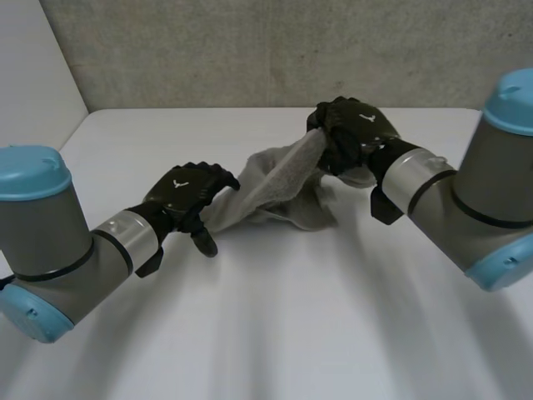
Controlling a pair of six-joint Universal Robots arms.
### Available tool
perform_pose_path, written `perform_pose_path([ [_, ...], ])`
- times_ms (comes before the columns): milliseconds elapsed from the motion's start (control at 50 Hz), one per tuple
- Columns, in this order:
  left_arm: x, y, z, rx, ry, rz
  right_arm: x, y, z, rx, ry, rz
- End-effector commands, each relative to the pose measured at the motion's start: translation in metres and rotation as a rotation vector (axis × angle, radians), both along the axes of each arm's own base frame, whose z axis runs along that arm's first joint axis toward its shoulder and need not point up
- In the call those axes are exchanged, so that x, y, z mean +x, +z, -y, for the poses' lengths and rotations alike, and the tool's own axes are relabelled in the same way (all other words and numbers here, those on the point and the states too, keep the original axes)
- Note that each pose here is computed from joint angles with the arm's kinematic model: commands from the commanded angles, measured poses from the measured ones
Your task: Fold the towel.
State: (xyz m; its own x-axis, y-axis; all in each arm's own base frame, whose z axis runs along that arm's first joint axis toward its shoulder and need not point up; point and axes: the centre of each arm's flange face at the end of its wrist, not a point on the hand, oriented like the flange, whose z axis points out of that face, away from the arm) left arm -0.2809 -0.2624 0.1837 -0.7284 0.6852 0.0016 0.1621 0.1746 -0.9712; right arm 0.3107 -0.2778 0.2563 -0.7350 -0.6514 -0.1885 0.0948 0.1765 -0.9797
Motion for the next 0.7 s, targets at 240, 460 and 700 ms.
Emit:
perform_pose_path([
  [240, -0.031, -0.029, -0.009, 0.013, -0.013, -0.11, -0.016, -0.01, -0.03, 0.157, -0.006, 0.046],
  [460, -0.035, -0.028, -0.025, 0.083, -0.031, -0.143, -0.016, -0.001, -0.022, 0.111, -0.02, 0.057],
  [700, -0.033, -0.03, -0.024, 0.082, -0.028, -0.133, -0.026, -0.01, 0.002, 0.126, -0.106, 0.056],
])
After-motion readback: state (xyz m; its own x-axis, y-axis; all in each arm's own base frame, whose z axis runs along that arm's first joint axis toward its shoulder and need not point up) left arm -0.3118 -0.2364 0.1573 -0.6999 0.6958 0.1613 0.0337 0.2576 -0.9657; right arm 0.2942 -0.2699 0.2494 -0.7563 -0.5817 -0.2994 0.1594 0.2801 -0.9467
